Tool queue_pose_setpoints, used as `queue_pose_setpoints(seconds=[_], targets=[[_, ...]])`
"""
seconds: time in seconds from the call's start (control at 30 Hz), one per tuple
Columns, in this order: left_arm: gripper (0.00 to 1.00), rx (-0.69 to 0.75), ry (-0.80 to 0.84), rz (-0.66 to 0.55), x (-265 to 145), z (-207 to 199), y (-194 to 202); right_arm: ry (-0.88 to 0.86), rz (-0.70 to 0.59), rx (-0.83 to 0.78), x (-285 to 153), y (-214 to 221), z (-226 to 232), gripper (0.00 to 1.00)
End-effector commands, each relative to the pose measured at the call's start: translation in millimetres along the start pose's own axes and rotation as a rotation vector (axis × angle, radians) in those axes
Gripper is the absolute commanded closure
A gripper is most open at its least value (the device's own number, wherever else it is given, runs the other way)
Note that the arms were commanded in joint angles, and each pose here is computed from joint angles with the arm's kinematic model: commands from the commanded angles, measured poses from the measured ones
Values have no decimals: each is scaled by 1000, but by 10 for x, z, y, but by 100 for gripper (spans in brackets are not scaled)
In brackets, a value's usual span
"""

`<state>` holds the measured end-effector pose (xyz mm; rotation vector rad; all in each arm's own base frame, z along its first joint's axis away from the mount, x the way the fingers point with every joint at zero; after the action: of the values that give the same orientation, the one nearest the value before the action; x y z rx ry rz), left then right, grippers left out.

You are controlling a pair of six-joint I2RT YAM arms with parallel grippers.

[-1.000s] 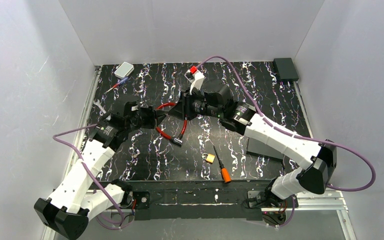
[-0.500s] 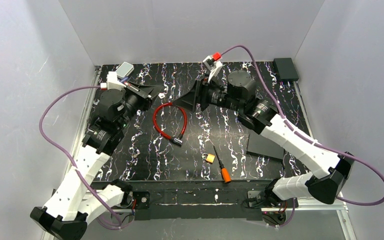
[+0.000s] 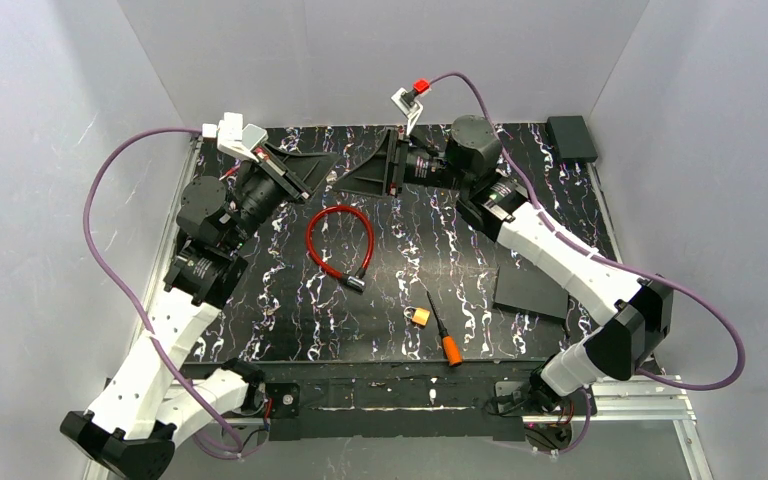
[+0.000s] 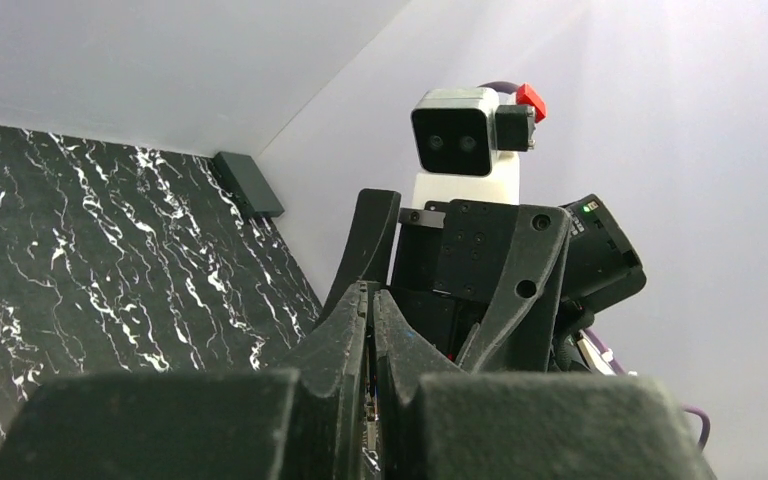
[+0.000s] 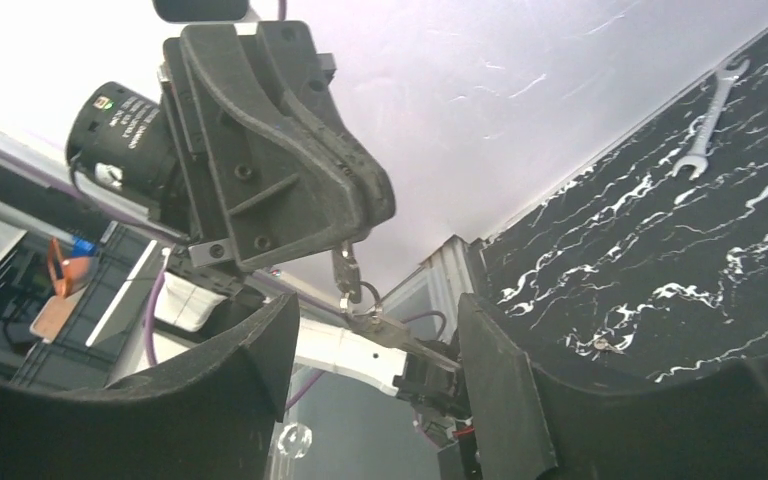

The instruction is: Unlock with the key

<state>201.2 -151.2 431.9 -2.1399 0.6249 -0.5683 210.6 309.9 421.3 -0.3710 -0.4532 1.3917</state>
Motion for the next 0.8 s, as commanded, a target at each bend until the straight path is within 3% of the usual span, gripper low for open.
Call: queue_pose_setpoints(seconds=[0.0,0.47,0.77], targets=[[100,66,84,-56,3,-143,-178,-164,14,-65,-10,-109,387,36],[100,41,82,-62,118,-109,-171,-155,6,-33,78,-131,269,67],[100,23,77,-62,108,-85,-130,-117,-38,-25,95,-127,156,79]])
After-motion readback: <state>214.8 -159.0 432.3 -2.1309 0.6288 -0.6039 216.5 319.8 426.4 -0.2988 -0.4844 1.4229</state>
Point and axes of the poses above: each gripper's point midway between its finger pads, its own x axis out along the fingers, its own z axis along the line the jaws close on, y = z × x, the point moved 9 cm from there along -x, back along the fingers, and after that the axes turned 13 degrees about x, right-handed, at the moved point
